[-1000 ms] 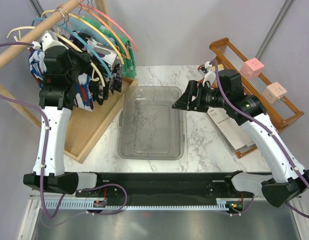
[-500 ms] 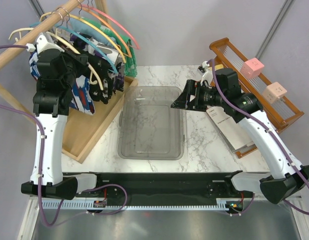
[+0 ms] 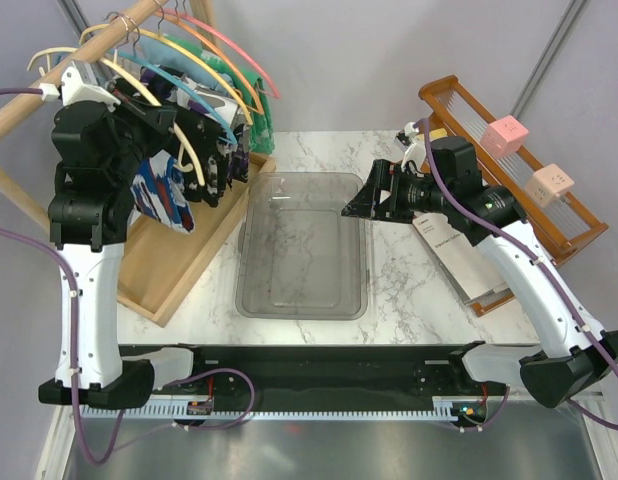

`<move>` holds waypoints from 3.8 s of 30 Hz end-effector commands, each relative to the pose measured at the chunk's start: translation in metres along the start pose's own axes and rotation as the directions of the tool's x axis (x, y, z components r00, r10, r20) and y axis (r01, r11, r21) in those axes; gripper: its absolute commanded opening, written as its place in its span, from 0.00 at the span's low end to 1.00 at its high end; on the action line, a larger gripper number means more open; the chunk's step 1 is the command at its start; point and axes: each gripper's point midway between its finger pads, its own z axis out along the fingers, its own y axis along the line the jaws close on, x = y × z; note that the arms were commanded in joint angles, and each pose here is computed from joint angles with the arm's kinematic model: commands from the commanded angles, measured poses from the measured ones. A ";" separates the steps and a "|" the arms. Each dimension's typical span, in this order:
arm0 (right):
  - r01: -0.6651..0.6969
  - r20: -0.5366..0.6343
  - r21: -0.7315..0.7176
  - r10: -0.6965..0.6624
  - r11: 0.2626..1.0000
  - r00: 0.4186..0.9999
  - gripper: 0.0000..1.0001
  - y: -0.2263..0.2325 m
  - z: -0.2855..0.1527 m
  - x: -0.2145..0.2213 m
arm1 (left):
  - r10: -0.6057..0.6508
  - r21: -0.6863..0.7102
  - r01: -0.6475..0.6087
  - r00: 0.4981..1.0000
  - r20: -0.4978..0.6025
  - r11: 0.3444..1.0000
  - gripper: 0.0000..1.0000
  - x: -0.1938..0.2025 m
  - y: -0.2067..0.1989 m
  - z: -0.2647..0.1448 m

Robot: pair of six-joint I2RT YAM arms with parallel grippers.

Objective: Remove the trousers from the hanger

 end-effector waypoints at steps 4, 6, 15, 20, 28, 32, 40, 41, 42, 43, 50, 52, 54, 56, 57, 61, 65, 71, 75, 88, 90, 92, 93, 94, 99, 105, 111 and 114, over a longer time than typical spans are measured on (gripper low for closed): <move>0.034 0.019 -0.050 -0.033 0.998 0.999 0.98 0.015 -0.010 -0.001 | 0.051 0.315 -0.122 0.973 0.226 0.941 0.02 -0.066 -0.073 -0.090; 0.036 0.015 -0.051 -0.035 0.998 0.999 0.98 0.014 -0.010 0.001 | 0.049 0.328 -0.120 0.975 0.217 0.937 0.02 -0.063 -0.073 -0.101; 0.052 0.003 -0.085 -0.052 0.995 0.999 0.98 0.020 -0.017 0.008 | 0.047 0.376 -0.095 0.990 0.134 0.922 0.02 -0.042 -0.073 -0.129; 0.057 -0.035 -0.114 -0.061 0.992 0.997 0.98 0.024 -0.018 0.019 | 0.065 0.422 -0.071 0.997 0.028 0.904 0.02 -0.014 -0.070 -0.160; 0.085 -0.177 -0.157 -0.113 0.984 0.978 0.98 0.060 0.009 0.071 | 0.086 0.585 0.086 0.962 -0.260 0.806 0.02 0.048 -0.082 -0.205; 0.072 -0.184 -0.236 -0.117 0.969 0.976 0.98 0.110 0.023 0.091 | 0.086 0.610 0.161 0.931 -0.355 0.776 0.02 0.070 -0.080 -0.222; 0.012 -0.019 -0.467 -0.024 0.884 1.000 0.98 0.228 0.014 0.064 | 0.100 0.637 0.265 0.873 -0.477 0.724 0.02 0.097 -0.077 -0.253; 0.004 -0.003 -0.481 -0.006 0.877 1.000 0.98 0.237 0.012 0.060 | 0.095 0.633 0.279 0.867 -0.490 0.722 0.02 0.099 -0.077 -0.255; 0.008 0.031 -0.497 0.009 0.868 0.999 0.97 0.247 0.010 0.055 | 0.097 0.632 0.293 0.857 -0.506 0.717 0.02 0.102 -0.076 -0.257; 0.009 0.055 -0.505 0.022 0.863 0.998 0.97 0.253 0.008 0.050 | 0.098 0.636 0.297 0.855 -0.509 0.712 0.02 0.103 -0.076 -0.262; -0.049 0.099 -0.584 0.131 0.810 0.986 0.87 0.282 0.000 0.037 | 0.099 0.652 0.337 0.838 -0.536 0.679 0.02 0.105 -0.079 -0.285; -0.062 0.080 -0.584 0.134 0.809 0.988 0.86 0.285 0.006 0.043 | 0.100 0.652 0.343 0.834 -0.542 0.676 0.02 0.106 -0.078 -0.288; -0.058 0.090 -0.590 0.137 0.806 0.987 0.84 0.290 0.007 0.044 | 0.103 0.657 0.348 0.831 -0.546 0.669 0.02 0.107 -0.079 -0.292; -0.055 0.106 -0.583 0.143 0.810 0.984 0.80 0.291 0.010 0.045 | 0.105 0.660 0.352 0.829 -0.549 0.664 0.02 0.106 -0.080 -0.295; -0.057 0.109 -0.587 0.149 0.808 0.983 0.78 0.293 0.010 0.045 | 0.112 0.665 0.356 0.826 -0.553 0.657 0.02 0.106 -0.080 -0.298; -0.068 0.087 -0.611 0.152 0.789 0.984 0.74 0.306 0.016 0.054 | 0.125 0.665 0.379 0.805 -0.580 0.643 0.02 0.108 -0.082 -0.303; -0.071 0.083 -0.622 0.156 0.780 0.984 0.65 0.316 0.019 0.061 | 0.146 0.672 0.391 0.790 -0.596 0.629 0.02 0.110 -0.083 -0.306; -0.089 0.104 -0.619 0.194 0.780 0.975 0.46 0.312 0.023 0.060 | 0.179 0.680 0.402 0.768 -0.615 0.613 0.02 0.111 -0.086 -0.305; -0.082 0.139 -0.611 0.209 0.788 0.968 0.33 0.307 0.017 0.053 | 0.177 0.655 0.431 0.737 -0.653 0.621 0.12 0.118 -0.083 -0.299; -0.124 0.214 -0.567 0.291 0.814 0.933 0.00 0.273 -0.017 0.028 | 0.224 0.736 0.287 0.830 -0.510 0.614 0.58 0.108 -0.084 -0.291; -0.132 0.225 -0.551 0.299 0.824 0.927 0.00 0.266 -0.023 0.024 | 0.210 0.740 0.240 0.864 -0.458 0.628 0.61 0.100 -0.085 -0.288; -0.141 0.252 -0.521 0.309 0.842 0.917 0.00 0.256 -0.026 0.017 | 0.197 0.734 0.211 0.882 -0.427 0.646 0.64 0.098 -0.082 -0.284; -0.143 0.263 -0.519 0.316 0.843 0.912 0.00 0.253 -0.031 0.013 | 0.195 0.729 0.205 0.885 -0.424 0.653 0.64 0.099 -0.080 -0.281; -0.148 0.271 -0.511 0.322 0.847 0.907 0.00 0.249 -0.032 0.010 | 0.197 0.728 0.193 0.889 -0.413 0.658 0.64 0.099 -0.079 -0.279; -0.176 0.309 -0.513 0.372 0.840 0.876 0.00 0.238 -0.061 -0.015 | 0.211 0.691 0.100 0.912 -0.351 0.716 0.64 0.101 -0.064 -0.261; -0.191 0.323 -0.557 0.422 0.808 0.847 0.00 0.250 -0.096 -0.040 | 0.281 0.586 -0.127 0.943 -0.180 0.800 0.60 0.096 -0.031 -0.227; -0.219 0.265 -0.634 0.474 0.742 0.840 0.00 0.271 -0.116 -0.061 | 0.289 0.609 -0.117 0.938 -0.192 0.784 0.56 0.113 -0.025 -0.197; -0.246 0.259 -0.636 0.502 0.732 0.825 0.00 0.266 -0.119 -0.074 | 0.262 0.614 -0.074 0.939 -0.222 0.786 0.56 0.124 -0.023 -0.185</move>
